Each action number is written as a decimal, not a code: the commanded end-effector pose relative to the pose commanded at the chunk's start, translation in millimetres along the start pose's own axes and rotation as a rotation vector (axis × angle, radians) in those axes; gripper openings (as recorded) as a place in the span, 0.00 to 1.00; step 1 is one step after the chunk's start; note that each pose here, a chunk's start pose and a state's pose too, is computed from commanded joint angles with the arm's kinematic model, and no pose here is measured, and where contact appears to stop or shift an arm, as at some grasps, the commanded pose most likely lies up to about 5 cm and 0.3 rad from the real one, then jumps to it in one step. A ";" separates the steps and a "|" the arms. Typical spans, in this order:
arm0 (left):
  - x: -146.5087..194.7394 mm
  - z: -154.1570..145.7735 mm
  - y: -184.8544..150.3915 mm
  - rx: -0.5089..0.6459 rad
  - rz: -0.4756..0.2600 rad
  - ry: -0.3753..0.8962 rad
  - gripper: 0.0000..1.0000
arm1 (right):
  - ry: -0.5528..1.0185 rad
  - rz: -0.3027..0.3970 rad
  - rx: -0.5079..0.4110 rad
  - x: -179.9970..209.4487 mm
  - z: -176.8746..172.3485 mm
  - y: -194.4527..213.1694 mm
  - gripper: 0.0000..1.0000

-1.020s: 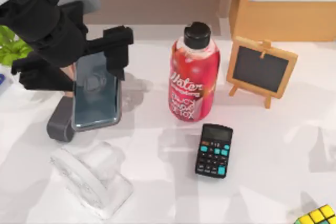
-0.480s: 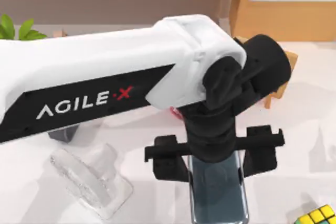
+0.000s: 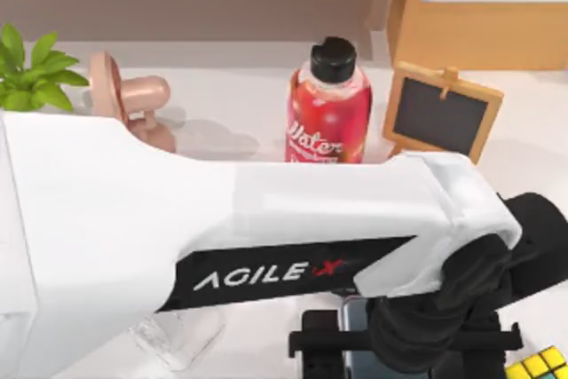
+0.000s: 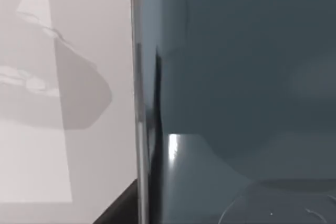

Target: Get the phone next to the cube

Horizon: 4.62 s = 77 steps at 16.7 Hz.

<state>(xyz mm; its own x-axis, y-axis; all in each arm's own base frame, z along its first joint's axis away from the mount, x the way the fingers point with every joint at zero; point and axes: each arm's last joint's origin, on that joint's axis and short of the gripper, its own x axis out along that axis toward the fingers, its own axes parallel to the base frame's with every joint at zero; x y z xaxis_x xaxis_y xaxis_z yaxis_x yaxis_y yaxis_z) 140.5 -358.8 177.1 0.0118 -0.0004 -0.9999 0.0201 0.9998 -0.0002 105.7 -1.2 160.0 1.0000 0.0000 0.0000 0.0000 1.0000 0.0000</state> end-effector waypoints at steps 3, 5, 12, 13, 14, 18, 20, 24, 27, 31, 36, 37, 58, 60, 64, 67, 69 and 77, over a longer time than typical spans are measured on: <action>0.0 0.0 0.0 0.000 0.000 0.000 0.00 | 0.000 0.000 0.000 0.0 0.0 0.0 1.00; -0.9 1.0 0.8 -0.001 -0.003 0.001 0.00 | 0.000 0.000 0.000 0.0 0.0 0.0 1.00; -13.6 -0.6 -2.2 0.006 -0.042 -0.055 0.00 | 0.000 0.000 0.000 0.0 0.0 0.0 1.00; -16.6 -1.4 -3.2 0.009 -0.051 -0.069 0.00 | 0.000 0.000 0.000 0.0 0.0 0.0 1.00; -19.7 -2.3 -4.2 0.012 -0.061 -0.084 0.00 | 0.000 0.000 0.000 0.0 0.0 0.0 1.00; -33.3 -7.2 -9.1 0.023 -0.104 -0.146 0.00 | 0.000 0.000 0.000 0.0 0.0 0.0 1.00; -40.8 -9.8 -11.3 0.028 -0.129 -0.178 0.00 | 0.000 0.000 0.000 0.0 0.0 0.0 1.00; -56.2 -14.0 -14.2 0.031 -0.185 -0.235 0.00 | 0.000 0.000 0.000 0.0 0.0 0.0 1.00; -65.3 -16.0 -15.2 0.030 -0.223 -0.265 0.00 | 0.000 0.000 0.000 0.0 0.0 0.0 1.00; -72.2 -16.8 -16.0 0.026 -0.263 -0.280 0.00 | 0.000 0.000 0.000 0.0 0.0 0.0 1.00; -68.2 -14.2 -16.2 0.021 -0.282 -0.257 0.00 | 0.000 0.000 0.000 0.0 0.0 0.0 1.00; -65.8 -13.2 -16.0 0.019 -0.281 -0.248 0.00 | 0.000 0.000 0.000 0.0 0.0 0.0 1.00; 54.9 -0.7 0.6 0.000 0.000 0.000 0.00 | 0.000 0.000 0.000 0.0 0.0 0.0 1.00; 54.9 -0.7 0.6 0.000 0.000 0.000 0.00 | 0.000 0.000 0.000 0.0 0.0 0.0 1.00; 54.9 -0.7 0.6 0.000 0.000 0.000 0.30 | 0.000 0.000 0.000 0.0 0.0 0.0 1.00; 54.9 -0.7 0.6 0.000 0.000 0.000 0.53 | 0.000 0.000 0.000 0.0 0.0 0.0 1.00; 54.9 -0.7 0.6 0.000 0.000 0.000 0.68 | 0.000 0.000 0.000 0.0 0.0 0.0 1.00; 54.9 -0.7 0.6 0.000 0.000 0.000 1.00 | 0.000 0.000 0.000 0.0 0.0 0.0 1.00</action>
<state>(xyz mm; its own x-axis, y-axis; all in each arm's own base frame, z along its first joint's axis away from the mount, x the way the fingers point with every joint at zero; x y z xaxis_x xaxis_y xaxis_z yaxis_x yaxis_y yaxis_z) 140.5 -358.2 122.2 0.0118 -0.0004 -0.9999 0.0201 0.9998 -0.0002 105.7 -1.2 160.0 1.0000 0.0000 0.0000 0.0000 1.0000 0.0000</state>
